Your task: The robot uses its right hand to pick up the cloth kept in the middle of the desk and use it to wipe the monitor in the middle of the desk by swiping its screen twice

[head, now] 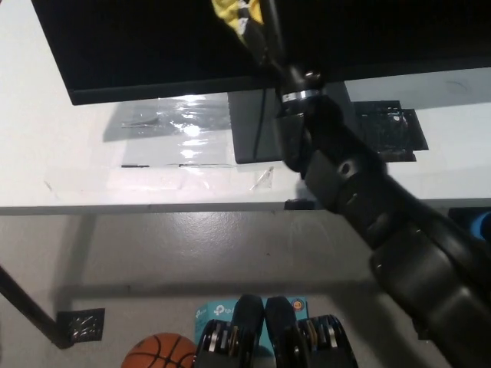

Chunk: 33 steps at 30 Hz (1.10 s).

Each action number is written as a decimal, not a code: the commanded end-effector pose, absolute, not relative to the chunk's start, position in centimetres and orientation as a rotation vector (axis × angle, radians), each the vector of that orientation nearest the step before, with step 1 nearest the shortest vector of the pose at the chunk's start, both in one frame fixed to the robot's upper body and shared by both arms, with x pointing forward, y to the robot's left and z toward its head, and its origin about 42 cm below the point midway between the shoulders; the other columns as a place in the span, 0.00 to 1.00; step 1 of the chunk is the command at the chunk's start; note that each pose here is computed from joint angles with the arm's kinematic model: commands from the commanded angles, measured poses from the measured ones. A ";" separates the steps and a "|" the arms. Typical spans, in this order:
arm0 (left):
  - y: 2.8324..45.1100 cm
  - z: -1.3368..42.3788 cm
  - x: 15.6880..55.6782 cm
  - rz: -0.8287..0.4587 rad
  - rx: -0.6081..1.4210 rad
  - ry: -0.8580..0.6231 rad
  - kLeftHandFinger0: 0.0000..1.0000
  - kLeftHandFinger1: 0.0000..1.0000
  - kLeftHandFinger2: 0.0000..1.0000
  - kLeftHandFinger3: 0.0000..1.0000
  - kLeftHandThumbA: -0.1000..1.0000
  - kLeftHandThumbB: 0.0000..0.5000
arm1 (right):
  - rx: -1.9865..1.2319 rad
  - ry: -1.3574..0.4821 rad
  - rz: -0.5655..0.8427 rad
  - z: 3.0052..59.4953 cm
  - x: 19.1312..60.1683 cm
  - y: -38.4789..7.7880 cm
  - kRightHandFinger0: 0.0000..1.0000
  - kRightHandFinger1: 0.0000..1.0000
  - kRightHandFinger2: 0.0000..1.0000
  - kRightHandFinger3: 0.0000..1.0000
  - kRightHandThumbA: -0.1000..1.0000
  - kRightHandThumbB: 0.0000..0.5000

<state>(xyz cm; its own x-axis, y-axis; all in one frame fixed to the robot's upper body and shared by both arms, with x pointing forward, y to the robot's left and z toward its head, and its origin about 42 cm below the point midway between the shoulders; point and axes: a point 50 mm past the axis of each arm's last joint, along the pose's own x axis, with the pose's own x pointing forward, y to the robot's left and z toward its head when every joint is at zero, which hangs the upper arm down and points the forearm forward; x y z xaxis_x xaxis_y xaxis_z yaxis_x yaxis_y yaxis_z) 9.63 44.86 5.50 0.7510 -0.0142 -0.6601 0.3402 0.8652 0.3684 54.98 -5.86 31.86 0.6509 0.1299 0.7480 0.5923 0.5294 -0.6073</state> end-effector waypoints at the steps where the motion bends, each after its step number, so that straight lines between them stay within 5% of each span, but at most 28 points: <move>1: 45.5 5.8 8.6 -0.203 0.491 0.689 0.69 0.69 0.79 0.99 0.24 0.34 | -1.061 -0.834 -0.444 34.0 56.7 -12.2 0.00 0.00 0.32 0.15 0.00 0.11; 3: 45.6 5.7 8.4 -0.204 0.510 0.695 0.71 0.71 0.81 1.00 0.28 0.34 | -1.057 -0.841 -0.447 33.9 56.7 -12.5 0.00 0.00 0.26 0.10 0.00 0.07; 6: 45.4 5.9 8.3 -0.197 0.507 0.704 0.74 0.73 0.85 1.00 0.26 0.30 | -1.083 -0.807 -0.467 33.2 56.8 -14.3 0.00 0.00 0.29 0.05 0.00 0.00; 8: 45.3 6.0 8.2 -0.197 0.510 0.705 0.74 0.73 0.84 1.00 0.26 0.31 | -1.085 -0.797 -0.467 33.0 56.9 -15.1 0.00 0.00 0.30 0.12 0.00 0.02; 9: 45.2 6.0 8.2 -0.194 0.500 0.710 0.73 0.73 0.84 1.00 0.26 0.33 | -1.085 -0.800 -0.489 32.7 56.8 -15.8 0.00 0.00 0.27 0.00 0.00 0.05; 10: 45.3 5.8 8.2 -0.190 0.498 0.713 0.71 0.71 0.83 1.00 0.27 0.34 | -1.095 -0.791 -0.505 32.3 56.7 -16.5 0.00 0.00 0.29 0.00 0.00 0.07; 13: 45.4 5.7 8.1 -0.192 0.501 0.710 0.70 0.70 0.82 1.00 0.27 0.32 | -1.092 -0.769 -0.515 31.5 56.6 -17.8 0.00 0.03 0.42 0.08 0.00 0.02; 16: 45.4 5.5 8.1 -0.193 0.511 0.714 0.73 0.73 0.84 1.00 0.24 0.28 | -1.110 -0.746 -0.523 30.9 56.5 -18.8 0.00 0.03 0.42 0.35 0.00 0.04; 21: 45.3 6.2 8.3 -0.187 0.513 0.720 0.74 0.74 0.84 1.00 0.25 0.33 | -1.091 -0.755 -0.533 30.8 56.4 -19.0 0.00 0.00 0.33 0.38 0.00 0.00; 26: 45.5 6.3 8.3 -0.187 0.503 0.718 0.73 0.73 0.83 1.00 0.25 0.34 | -1.072 -0.724 -0.527 30.3 56.4 -19.0 0.00 0.00 0.34 0.39 0.00 0.00; 27: 45.5 6.4 8.4 -0.191 0.502 0.713 0.73 0.72 0.83 1.00 0.25 0.33 | -1.073 -0.737 -0.536 30.4 56.3 -18.7 0.00 0.00 0.33 0.39 0.00 0.10; 28: 45.4 6.3 8.5 -0.192 0.503 0.714 0.73 0.73 0.83 1.00 0.25 0.34 | -1.080 -0.732 -0.531 30.6 56.4 -18.1 0.00 0.00 0.40 0.39 0.00 0.07; 33: 45.4 6.0 8.5 -0.210 0.521 0.700 0.71 0.72 0.82 1.00 0.24 0.33 | -1.021 -0.758 -0.493 31.6 56.4 -15.3 0.00 0.00 0.40 0.36 0.00 0.06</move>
<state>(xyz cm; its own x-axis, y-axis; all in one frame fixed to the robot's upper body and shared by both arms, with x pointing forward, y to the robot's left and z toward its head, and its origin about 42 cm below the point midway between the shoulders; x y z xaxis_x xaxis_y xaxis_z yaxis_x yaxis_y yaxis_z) 8.99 44.93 5.41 0.7464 0.0004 -0.6655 0.3244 0.8729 0.3644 55.59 -17.05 27.81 0.6868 -0.0040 0.7268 0.6619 0.4166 -0.6232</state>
